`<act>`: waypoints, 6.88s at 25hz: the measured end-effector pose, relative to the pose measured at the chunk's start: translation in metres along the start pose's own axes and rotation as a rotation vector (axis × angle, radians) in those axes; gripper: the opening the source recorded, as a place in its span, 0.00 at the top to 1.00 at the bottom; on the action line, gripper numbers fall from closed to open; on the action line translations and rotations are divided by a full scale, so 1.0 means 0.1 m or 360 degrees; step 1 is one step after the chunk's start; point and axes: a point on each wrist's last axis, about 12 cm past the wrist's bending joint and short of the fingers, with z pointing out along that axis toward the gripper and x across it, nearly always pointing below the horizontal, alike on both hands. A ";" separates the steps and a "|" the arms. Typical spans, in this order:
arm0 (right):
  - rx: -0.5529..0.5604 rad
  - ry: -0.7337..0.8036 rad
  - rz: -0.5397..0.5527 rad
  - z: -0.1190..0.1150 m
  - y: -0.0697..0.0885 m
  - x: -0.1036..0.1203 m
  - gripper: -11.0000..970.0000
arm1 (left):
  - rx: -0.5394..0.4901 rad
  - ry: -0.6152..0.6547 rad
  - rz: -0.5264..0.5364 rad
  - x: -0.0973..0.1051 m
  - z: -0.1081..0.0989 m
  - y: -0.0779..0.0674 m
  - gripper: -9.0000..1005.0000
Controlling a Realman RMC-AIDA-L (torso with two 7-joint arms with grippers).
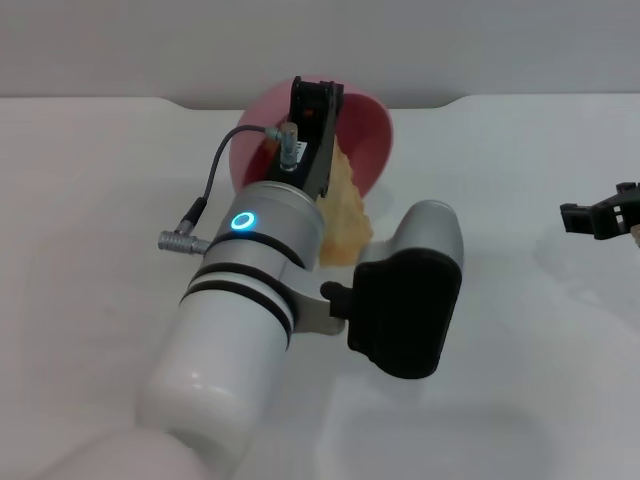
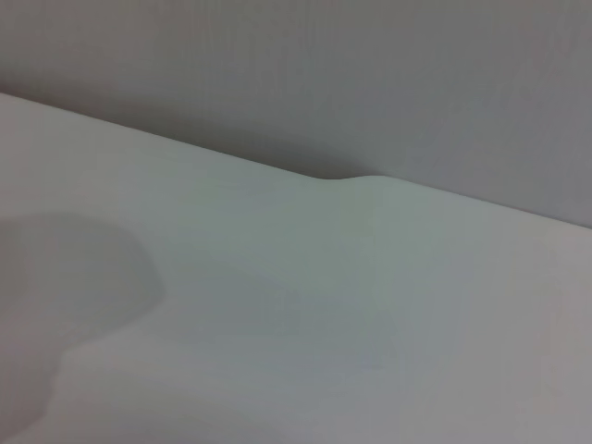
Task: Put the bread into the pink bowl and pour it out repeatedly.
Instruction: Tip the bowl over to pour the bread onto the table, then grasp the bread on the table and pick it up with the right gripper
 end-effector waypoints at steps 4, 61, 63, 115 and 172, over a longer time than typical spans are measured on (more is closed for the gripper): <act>-0.0002 0.0001 -0.0003 0.00 0.01 0.00 0.29 | -0.0058 -0.0014 0.0071 -0.02 -0.02 -0.02 0.96; 0.0248 -0.0031 0.0285 -0.08 -0.63 0.23 0.29 | -0.0239 -0.0082 0.0135 0.06 0.18 0.11 0.96; 0.0246 -0.0032 0.0281 -0.08 -0.63 0.22 0.29 | -0.0254 -0.0069 0.0183 0.07 0.18 0.09 0.96; 0.0085 0.0063 0.0113 0.12 -0.26 0.14 0.29 | 0.0154 0.0356 -0.2516 1.35 0.34 0.45 0.96; -0.0615 -0.0066 -0.0243 0.80 1.09 -0.52 0.32 | 0.0322 0.0940 -0.2275 1.99 0.56 0.51 0.96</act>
